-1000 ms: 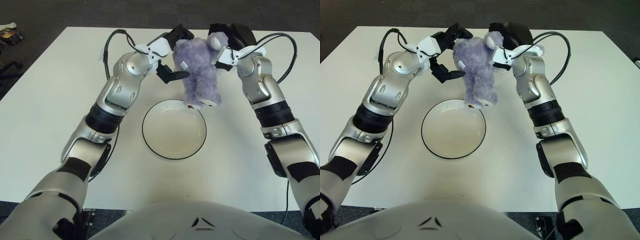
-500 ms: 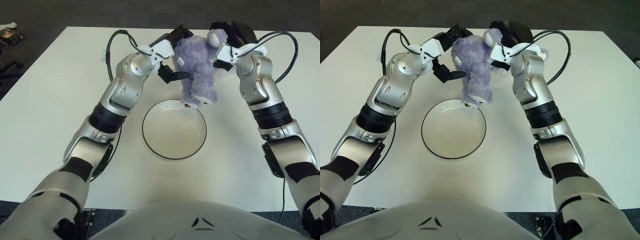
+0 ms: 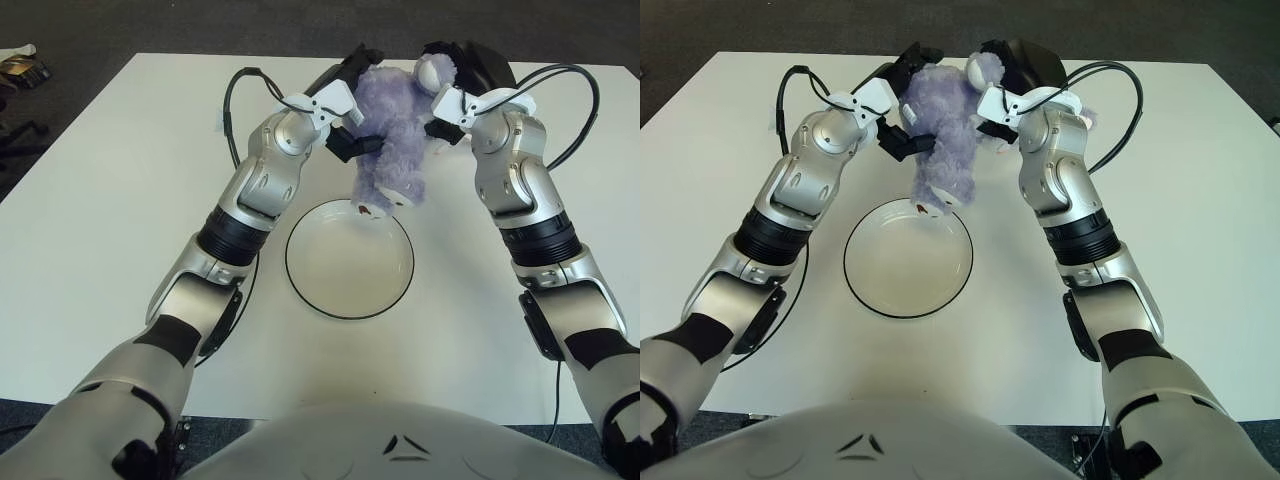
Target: Put the doll into the plate.
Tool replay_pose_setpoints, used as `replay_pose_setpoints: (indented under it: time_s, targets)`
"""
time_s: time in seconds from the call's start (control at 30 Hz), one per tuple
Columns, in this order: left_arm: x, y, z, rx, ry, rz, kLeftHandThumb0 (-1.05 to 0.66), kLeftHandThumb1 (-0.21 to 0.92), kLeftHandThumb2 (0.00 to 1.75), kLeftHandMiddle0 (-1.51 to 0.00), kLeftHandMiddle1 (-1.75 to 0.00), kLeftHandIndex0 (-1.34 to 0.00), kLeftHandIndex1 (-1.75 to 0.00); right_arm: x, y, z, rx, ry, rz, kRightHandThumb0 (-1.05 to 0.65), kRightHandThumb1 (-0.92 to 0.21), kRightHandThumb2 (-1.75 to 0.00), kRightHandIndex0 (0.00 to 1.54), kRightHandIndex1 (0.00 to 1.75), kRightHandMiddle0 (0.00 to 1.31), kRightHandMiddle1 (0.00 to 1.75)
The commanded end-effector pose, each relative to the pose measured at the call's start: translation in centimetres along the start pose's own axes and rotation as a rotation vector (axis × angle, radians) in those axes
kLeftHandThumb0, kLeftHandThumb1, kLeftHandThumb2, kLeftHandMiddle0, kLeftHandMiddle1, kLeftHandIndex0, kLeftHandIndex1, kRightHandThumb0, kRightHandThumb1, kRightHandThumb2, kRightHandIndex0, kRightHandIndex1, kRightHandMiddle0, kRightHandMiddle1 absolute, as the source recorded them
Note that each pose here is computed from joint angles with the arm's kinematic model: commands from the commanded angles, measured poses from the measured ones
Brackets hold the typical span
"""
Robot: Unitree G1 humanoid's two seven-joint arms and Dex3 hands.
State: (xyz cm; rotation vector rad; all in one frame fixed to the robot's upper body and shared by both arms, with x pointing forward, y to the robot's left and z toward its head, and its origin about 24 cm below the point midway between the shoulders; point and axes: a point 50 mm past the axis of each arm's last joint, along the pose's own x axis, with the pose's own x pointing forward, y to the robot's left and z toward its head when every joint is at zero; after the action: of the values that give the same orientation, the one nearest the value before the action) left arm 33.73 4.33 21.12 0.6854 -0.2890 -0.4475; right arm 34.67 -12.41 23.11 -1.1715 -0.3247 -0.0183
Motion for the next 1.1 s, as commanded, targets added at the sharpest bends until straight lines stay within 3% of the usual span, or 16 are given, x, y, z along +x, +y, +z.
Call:
replay_pose_setpoints:
  time_s: [0.0,0.2,0.3,0.4,0.67,0.9,1.07]
  targets:
    - [0.2,-0.5,-1.1,-0.034,0.014,0.033,-0.78,0.24,0.98,0.00,0.00,0.00,-0.10,0.0,-1.1,1.2,0.014,-0.053,-0.035,0.62,-0.01,-1.69,0.87,1.75,1.16,1.75]
    - [0.5,-0.7,-1.1,-0.035,-0.016,0.080,-0.78,0.22,0.99,-0.01,-0.03,0.00,-0.02,-0.1,-1.2,1.3,0.022,-0.068,-0.031,0.61,-0.02,-1.68,0.86,1.75,1.15,1.75]
    - [0.6,-0.7,-1.0,-0.032,-0.022,0.089,-0.77,0.20,1.01,0.00,-0.21,0.00,-0.09,-0.2,-1.2,1.4,0.030,-0.072,-0.031,0.60,-0.03,-1.67,0.85,1.75,1.15,1.75]
    - [0.8,-0.9,-1.0,-0.016,-0.018,0.088,-0.75,0.17,1.02,0.00,-0.30,0.00,-0.27,-0.3,-1.4,1.5,0.042,-0.081,-0.037,0.60,-0.04,-1.66,0.85,1.75,1.15,1.75]
    - [1.1,-1.1,-1.2,0.005,-0.028,0.091,-0.76,0.17,1.02,0.00,-0.06,0.00,-0.41,-0.5,-1.6,1.7,0.036,-0.103,-0.049,0.60,-0.04,-1.66,0.85,1.75,1.14,1.75]
    - [1.2,-1.4,-1.4,0.010,-0.079,0.150,-0.73,0.14,1.04,-0.01,-0.01,0.00,-0.96,-0.8,-1.9,2.0,0.052,-0.128,-0.039,0.60,-0.04,-1.66,0.85,1.75,1.17,1.75]
    - [1.3,-1.6,-1.5,-0.059,-0.069,0.165,-0.67,0.09,1.07,-0.01,-0.25,0.00,-1.04,-1.0,-2.0,2.3,0.067,-0.124,-0.015,0.61,-0.03,-1.67,0.85,1.75,1.18,1.75]
